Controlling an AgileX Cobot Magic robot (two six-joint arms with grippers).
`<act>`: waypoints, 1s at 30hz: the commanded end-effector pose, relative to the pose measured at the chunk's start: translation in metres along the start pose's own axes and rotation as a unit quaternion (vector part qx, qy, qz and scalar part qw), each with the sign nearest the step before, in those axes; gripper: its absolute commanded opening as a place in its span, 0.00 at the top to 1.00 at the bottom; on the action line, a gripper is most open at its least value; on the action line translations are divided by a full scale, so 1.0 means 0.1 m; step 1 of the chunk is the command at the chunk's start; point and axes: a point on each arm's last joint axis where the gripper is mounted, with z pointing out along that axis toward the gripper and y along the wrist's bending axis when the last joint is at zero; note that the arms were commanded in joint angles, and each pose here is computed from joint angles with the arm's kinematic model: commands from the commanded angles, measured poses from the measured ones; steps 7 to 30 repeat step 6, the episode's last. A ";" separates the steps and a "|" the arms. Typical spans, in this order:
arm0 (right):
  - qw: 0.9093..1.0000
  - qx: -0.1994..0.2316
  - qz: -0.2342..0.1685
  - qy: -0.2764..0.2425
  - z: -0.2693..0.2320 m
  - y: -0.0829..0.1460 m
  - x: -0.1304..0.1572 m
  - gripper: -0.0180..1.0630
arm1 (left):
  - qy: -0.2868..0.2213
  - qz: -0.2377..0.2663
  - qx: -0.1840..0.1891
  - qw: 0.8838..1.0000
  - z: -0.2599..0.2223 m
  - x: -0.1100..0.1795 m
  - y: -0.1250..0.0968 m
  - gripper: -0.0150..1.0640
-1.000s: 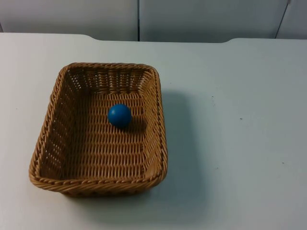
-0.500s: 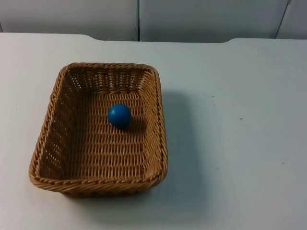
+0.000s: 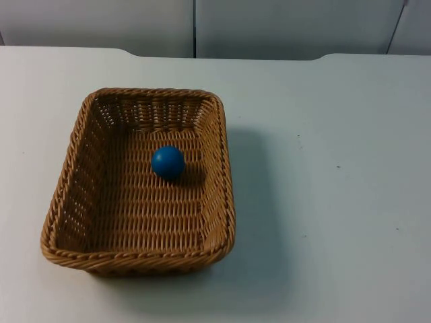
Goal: Pick up the basket with the left hand and place the ball into the basket with the right hand.
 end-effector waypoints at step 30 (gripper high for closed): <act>1.000 0.003 -0.001 -0.006 0.01 0.00 0.00 0.01 | -0.008 -0.023 -0.034 0.999 0.01 -0.01 -0.01 0.01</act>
